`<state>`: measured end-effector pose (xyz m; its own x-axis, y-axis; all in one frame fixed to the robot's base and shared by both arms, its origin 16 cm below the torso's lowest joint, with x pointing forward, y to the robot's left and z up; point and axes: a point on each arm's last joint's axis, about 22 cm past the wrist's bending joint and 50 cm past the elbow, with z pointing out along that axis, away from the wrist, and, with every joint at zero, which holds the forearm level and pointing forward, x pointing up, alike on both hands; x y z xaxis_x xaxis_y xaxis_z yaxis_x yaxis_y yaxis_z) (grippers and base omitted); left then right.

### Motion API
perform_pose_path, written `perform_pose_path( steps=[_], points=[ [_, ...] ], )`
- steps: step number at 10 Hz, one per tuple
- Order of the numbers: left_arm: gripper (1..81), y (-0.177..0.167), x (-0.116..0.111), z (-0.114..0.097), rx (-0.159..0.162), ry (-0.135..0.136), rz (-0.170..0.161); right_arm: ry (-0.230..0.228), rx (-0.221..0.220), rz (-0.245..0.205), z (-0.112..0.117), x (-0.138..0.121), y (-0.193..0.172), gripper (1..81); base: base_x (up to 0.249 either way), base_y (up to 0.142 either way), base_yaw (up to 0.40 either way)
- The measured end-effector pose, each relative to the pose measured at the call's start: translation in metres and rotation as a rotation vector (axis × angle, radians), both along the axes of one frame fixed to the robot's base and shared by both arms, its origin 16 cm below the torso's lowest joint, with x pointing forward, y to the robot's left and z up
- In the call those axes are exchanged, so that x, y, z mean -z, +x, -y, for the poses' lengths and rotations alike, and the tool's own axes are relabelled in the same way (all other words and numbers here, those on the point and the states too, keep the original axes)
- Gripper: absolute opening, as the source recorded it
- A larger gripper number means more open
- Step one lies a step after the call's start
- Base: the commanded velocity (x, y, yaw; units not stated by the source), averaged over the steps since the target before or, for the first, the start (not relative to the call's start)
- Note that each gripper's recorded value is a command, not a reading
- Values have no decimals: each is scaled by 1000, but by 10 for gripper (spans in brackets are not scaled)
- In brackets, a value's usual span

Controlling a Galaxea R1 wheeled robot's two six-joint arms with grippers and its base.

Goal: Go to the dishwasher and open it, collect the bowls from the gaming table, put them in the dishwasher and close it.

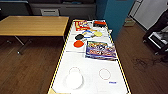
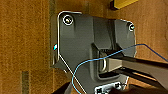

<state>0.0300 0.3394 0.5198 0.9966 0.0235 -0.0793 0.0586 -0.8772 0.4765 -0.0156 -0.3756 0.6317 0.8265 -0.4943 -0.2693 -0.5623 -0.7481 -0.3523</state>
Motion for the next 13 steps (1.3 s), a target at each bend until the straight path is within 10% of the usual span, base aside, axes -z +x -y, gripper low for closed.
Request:
perform_pose_path(
  steps=[5, 13],
  points=[
    [811, 89, -51, -27, -31, -29, 106, 20, -3, 32, -15, 4, 0, 10, 0, 0, 0],
    [811, 277, -148, -59, -212, -52, 255, 18, 2, 47, -25, 16, -6, 10, 0, 0, 0]
  ],
)
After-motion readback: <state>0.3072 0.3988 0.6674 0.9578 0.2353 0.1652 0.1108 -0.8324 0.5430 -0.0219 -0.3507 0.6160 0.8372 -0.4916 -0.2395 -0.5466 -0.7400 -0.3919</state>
